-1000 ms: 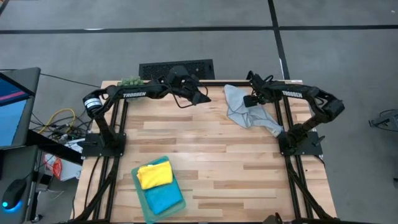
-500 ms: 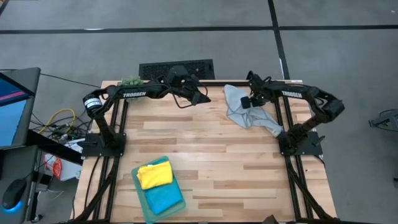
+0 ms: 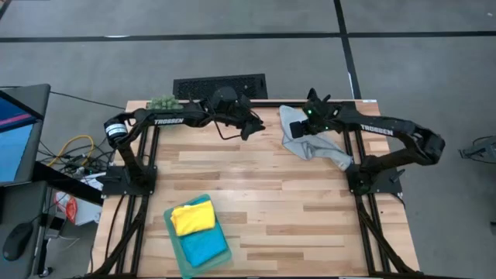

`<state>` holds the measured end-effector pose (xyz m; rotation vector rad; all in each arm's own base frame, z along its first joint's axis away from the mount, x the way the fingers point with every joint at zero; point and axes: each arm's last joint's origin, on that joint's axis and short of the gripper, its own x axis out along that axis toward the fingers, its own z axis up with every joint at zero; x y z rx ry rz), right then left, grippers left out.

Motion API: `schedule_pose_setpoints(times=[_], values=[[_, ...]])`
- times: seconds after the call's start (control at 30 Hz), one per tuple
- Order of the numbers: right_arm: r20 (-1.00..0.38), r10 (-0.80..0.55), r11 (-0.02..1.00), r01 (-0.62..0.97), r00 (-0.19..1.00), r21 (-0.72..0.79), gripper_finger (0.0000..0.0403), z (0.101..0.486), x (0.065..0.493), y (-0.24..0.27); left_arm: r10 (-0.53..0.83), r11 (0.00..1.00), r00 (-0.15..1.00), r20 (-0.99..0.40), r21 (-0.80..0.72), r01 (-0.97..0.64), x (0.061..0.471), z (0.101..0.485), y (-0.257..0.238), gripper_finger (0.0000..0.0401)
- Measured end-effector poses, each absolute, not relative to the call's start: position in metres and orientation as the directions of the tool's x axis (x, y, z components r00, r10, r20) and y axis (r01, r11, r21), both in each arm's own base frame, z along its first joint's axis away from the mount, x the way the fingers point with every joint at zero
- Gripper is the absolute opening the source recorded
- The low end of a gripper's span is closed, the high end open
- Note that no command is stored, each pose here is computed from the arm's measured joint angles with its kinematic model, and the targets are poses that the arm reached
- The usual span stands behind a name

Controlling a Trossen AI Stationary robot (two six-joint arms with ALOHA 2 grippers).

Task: Fold microfiber towels
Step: Fold the gray towel and put into the bin

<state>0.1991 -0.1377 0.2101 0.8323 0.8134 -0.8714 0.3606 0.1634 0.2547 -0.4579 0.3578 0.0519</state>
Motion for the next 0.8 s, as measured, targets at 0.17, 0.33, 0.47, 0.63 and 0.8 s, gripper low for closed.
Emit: schedule_pose_setpoints(times=[0.17, 0.33, 0.47, 0.63, 0.8], values=[[-0.820, -0.303, 0.429, 0.838, 0.486, 0.338, 0.0002, 0.221, 0.210, -0.118, -0.042, 0.972, 0.952, -0.303, -0.232, -0.031, 0.369, 0.260, 0.150, 0.0174], [-0.783, -0.290, 0.466, 0.796, 0.550, 0.387, 0.0002, 0.230, 0.219, -0.103, -0.070, 0.991, 0.956, -0.284, -0.127, 0.034, 0.374, 0.262, 0.139, 0.0174], [-0.750, -0.286, 0.508, 0.758, 0.596, 0.409, 0.0002, 0.244, 0.230, -0.096, -0.092, 0.993, 0.954, -0.285, -0.097, 0.067, 0.377, 0.262, 0.130, 0.0174], [-0.704, -0.317, 0.544, 0.730, 0.636, 0.414, 0.0002, 0.263, 0.240, -0.088, -0.079, 0.995, 0.954, -0.288, -0.080, 0.058, 0.379, 0.262, 0.126, 0.0174], [-0.665, -0.326, 0.578, 0.698, 0.672, 0.422, 0.0001, 0.279, 0.247, -0.081, -0.050, 0.997, 0.955, -0.291, -0.073, 0.030, 0.379, 0.262, 0.127, 0.0174]])
